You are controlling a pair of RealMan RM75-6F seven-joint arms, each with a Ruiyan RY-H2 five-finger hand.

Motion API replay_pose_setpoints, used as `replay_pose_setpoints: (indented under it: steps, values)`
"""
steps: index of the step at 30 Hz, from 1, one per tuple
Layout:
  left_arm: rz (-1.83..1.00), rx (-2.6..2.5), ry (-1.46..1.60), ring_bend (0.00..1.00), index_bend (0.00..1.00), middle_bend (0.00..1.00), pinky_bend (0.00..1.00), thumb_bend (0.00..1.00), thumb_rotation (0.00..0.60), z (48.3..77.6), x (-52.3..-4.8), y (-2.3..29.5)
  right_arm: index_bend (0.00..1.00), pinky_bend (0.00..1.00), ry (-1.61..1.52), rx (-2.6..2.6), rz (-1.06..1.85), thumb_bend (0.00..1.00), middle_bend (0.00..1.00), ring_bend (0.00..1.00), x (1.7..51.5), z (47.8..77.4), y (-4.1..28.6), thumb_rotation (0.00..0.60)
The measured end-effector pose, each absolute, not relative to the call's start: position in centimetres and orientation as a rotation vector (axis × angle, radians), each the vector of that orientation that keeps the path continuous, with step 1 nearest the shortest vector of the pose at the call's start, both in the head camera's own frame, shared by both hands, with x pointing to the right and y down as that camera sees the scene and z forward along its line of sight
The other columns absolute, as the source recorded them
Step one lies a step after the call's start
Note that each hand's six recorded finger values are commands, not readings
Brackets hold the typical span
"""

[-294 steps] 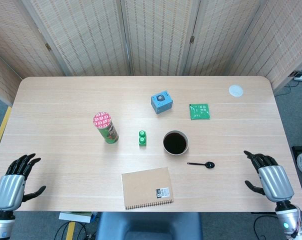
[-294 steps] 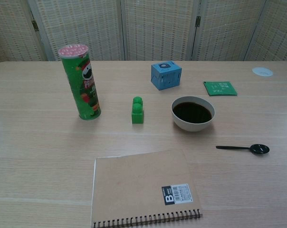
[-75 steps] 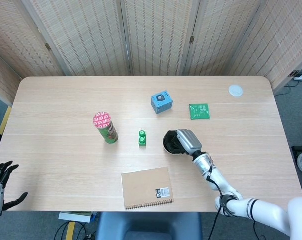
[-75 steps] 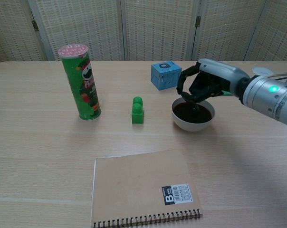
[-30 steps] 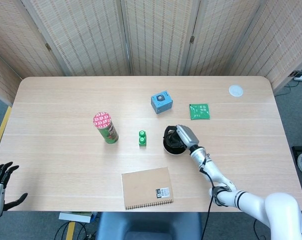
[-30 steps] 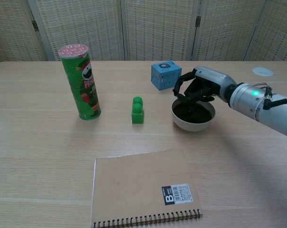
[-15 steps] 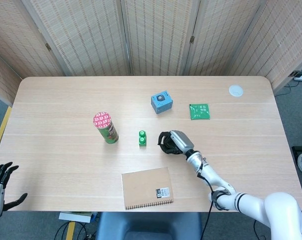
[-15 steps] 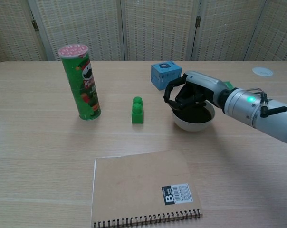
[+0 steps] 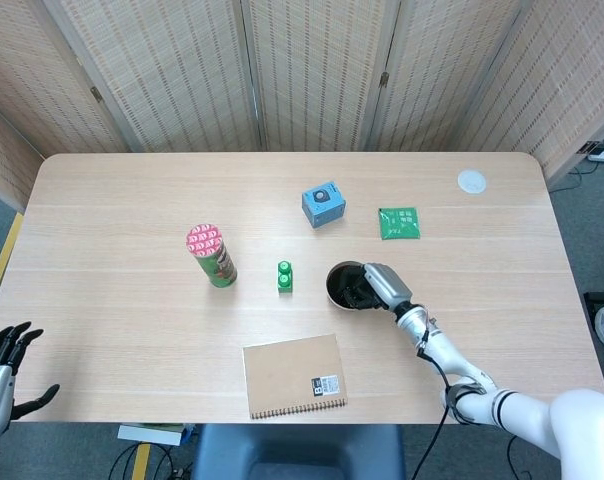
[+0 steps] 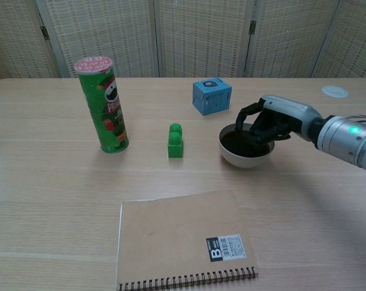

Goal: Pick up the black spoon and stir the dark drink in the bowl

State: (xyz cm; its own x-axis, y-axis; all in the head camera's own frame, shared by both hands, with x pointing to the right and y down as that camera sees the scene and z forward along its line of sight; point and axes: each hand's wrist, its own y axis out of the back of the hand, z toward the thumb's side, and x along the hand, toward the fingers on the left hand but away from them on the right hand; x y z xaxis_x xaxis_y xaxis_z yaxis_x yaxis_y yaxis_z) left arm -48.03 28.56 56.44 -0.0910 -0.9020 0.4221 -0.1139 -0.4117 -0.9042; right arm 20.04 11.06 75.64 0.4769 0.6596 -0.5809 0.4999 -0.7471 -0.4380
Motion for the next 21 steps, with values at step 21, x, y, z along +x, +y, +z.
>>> replay_pose_setpoints:
  steps: [21]
  values:
    - [-1.597,-1.533,1.127,0.12,0.22,0.15,0.18,0.2,0.6,56.6,-48.7,29.0,0.71,1.0,-0.991,-2.532,1.069,0.43,0.98,1.0,16.1,76.7,9.3,0.6]
